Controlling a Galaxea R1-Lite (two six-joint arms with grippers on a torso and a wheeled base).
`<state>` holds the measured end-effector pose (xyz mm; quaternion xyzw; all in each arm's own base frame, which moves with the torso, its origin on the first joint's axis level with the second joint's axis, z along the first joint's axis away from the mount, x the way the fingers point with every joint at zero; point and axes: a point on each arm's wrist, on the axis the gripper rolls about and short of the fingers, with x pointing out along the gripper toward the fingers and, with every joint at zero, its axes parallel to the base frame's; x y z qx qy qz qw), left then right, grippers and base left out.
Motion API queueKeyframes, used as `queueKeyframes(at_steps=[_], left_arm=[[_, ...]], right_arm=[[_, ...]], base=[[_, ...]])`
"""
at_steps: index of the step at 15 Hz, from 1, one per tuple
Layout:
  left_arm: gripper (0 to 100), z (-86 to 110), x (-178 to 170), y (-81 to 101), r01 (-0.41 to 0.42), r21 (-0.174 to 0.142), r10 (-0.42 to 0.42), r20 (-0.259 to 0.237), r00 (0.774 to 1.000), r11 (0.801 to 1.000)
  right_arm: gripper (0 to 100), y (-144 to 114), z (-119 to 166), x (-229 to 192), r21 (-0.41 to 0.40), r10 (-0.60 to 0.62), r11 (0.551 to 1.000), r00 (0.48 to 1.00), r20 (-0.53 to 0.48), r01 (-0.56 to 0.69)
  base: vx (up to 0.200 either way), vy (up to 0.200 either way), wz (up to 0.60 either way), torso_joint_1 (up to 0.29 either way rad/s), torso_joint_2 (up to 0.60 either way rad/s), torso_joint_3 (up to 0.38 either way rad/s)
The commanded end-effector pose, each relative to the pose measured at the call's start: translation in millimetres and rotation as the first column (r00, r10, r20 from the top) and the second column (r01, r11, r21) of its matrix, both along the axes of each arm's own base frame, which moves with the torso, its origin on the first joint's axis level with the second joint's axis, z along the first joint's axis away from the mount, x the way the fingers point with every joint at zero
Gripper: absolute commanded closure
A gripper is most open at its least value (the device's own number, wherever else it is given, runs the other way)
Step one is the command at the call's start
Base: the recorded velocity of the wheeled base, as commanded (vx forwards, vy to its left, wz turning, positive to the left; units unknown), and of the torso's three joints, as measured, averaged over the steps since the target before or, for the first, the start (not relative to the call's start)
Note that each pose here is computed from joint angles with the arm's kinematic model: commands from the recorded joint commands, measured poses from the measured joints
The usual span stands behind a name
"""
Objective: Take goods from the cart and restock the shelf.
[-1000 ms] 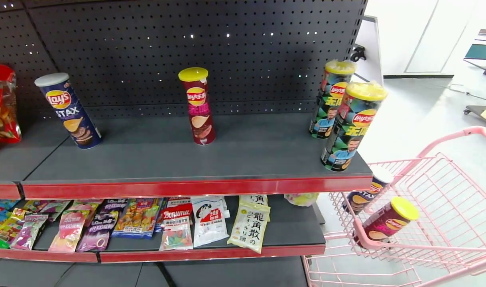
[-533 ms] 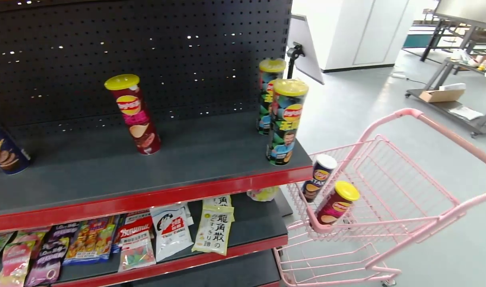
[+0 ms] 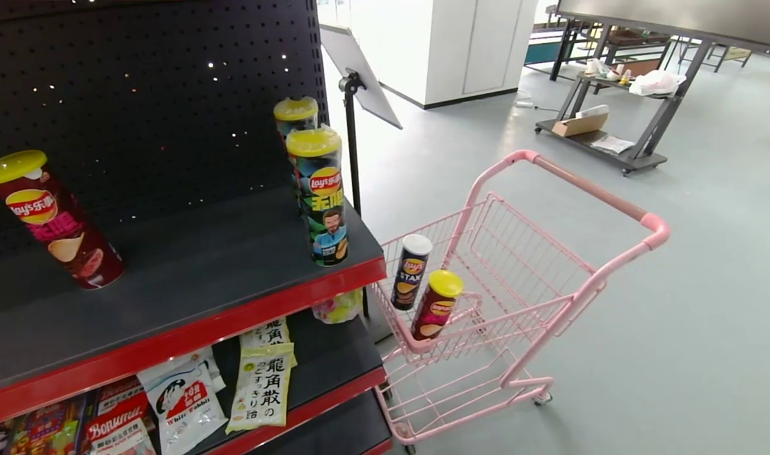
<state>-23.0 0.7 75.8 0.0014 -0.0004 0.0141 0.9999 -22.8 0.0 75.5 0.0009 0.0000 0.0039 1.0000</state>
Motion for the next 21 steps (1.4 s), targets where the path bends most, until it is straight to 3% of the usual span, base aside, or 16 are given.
queueKeyframes(at_steps=[1,14,21], left_arm=[[0,-0.1,0.0,0.0,-0.001,0.0,0.001,-0.001,1.0,1.0],[0,-0.1,0.0,0.0,-0.001,-0.001,0.001,-0.001,1.0,1.0],[0,-0.1,0.0,0.0,-0.001,0.0,0.001,-0.001,1.0,1.0]], right_arm=[[0,0.0,0.0,0.0,0.001,0.0,1.0,1.0,0.0,0.0],[0,0.0,0.0,0.0,0.006,-0.002,1.0,1.0,0.0,0.002],[0,0.0,0.0,0.0,0.001,0.0,1.0,1.0,0.0,0.0]], base=[[0.0,0.0,0.0,0.0,0.0,0.0],[0.0,0.0,0.0,-0.121,0.32,0.199],[0.0,0.0,0.0,-0.172,0.52,0.35]])
